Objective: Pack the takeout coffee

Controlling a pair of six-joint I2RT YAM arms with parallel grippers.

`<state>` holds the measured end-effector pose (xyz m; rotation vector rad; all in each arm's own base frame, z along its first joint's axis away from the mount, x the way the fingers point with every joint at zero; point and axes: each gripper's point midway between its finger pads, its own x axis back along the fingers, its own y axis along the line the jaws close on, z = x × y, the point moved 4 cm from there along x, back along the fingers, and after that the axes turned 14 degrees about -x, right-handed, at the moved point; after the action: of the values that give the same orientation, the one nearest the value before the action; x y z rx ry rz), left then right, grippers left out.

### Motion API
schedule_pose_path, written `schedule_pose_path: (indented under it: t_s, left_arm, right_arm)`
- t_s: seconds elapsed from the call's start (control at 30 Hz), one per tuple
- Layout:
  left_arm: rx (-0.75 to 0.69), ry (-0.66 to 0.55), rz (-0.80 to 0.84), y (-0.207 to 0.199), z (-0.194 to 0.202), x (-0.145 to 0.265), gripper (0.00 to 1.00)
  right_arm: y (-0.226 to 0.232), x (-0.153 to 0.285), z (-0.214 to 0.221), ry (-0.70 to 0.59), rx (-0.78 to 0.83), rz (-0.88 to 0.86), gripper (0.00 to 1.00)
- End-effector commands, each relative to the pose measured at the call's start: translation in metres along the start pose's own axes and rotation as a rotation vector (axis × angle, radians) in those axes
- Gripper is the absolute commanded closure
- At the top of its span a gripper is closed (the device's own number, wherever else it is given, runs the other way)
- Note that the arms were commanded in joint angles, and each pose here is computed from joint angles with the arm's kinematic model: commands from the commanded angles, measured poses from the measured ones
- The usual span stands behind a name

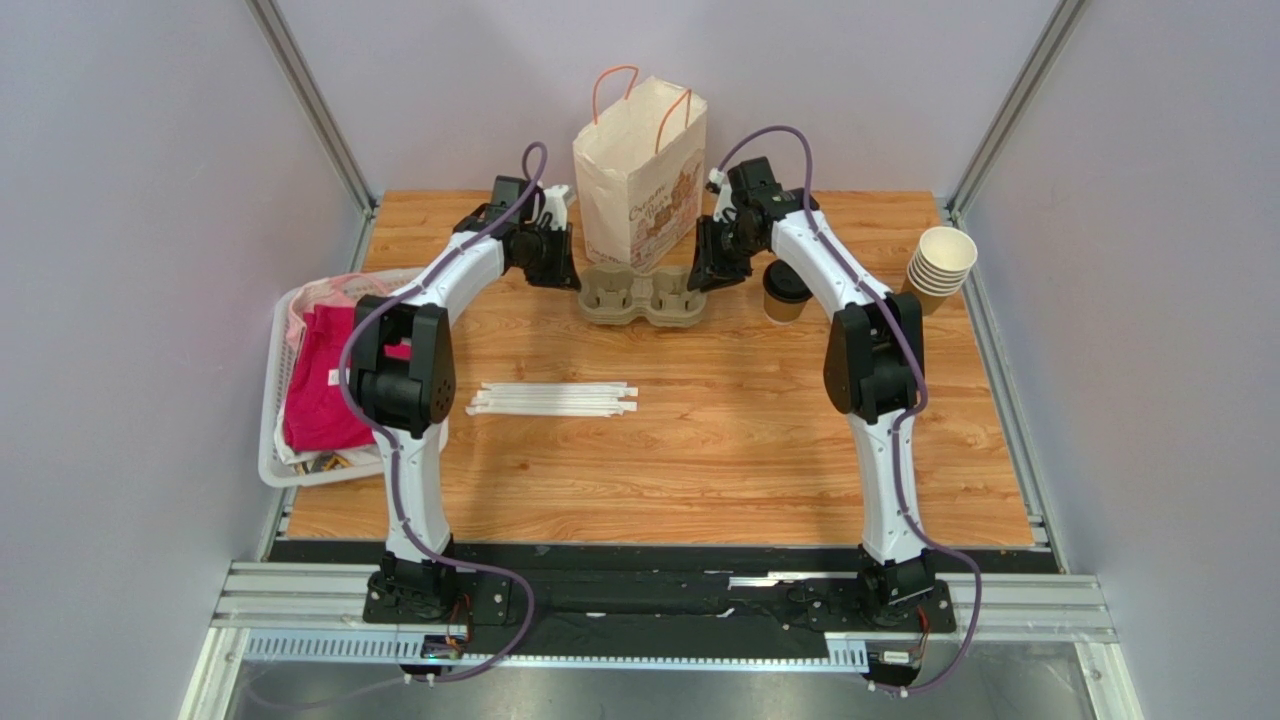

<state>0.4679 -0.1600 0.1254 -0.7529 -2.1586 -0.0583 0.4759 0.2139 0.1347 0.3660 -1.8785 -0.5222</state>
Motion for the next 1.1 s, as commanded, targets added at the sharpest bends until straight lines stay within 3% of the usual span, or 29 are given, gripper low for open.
schedule_pose_path:
  t_s: [0.0,0.23,0.4,0.63,1.07]
  left_arm:
    - [-0.021,-0.034,0.003,-0.003,-0.013,0.003,1.00]
    - [-0.019,-0.039,0.004,-0.003,-0.015,0.003,1.00]
    - [-0.021,-0.039,0.004,-0.003,-0.015,0.003,1.00]
    - [-0.021,-0.039,-0.002,-0.002,-0.016,0.003,1.00]
    - [-0.017,-0.038,0.009,-0.003,-0.015,0.001,1.00]
  right_arm:
    - [-0.003,0.014,-0.011,-0.067,0.001,0.035,0.65]
    - [-0.001,0.025,-0.013,-0.087,-0.009,0.033,0.64]
    - [-0.001,0.033,-0.018,-0.116,-0.014,0.042,0.58]
    - [-0.008,0.032,-0.019,-0.132,-0.022,0.081,0.60]
    - [-0.005,0.012,-0.005,-0.037,-0.065,0.001,0.66]
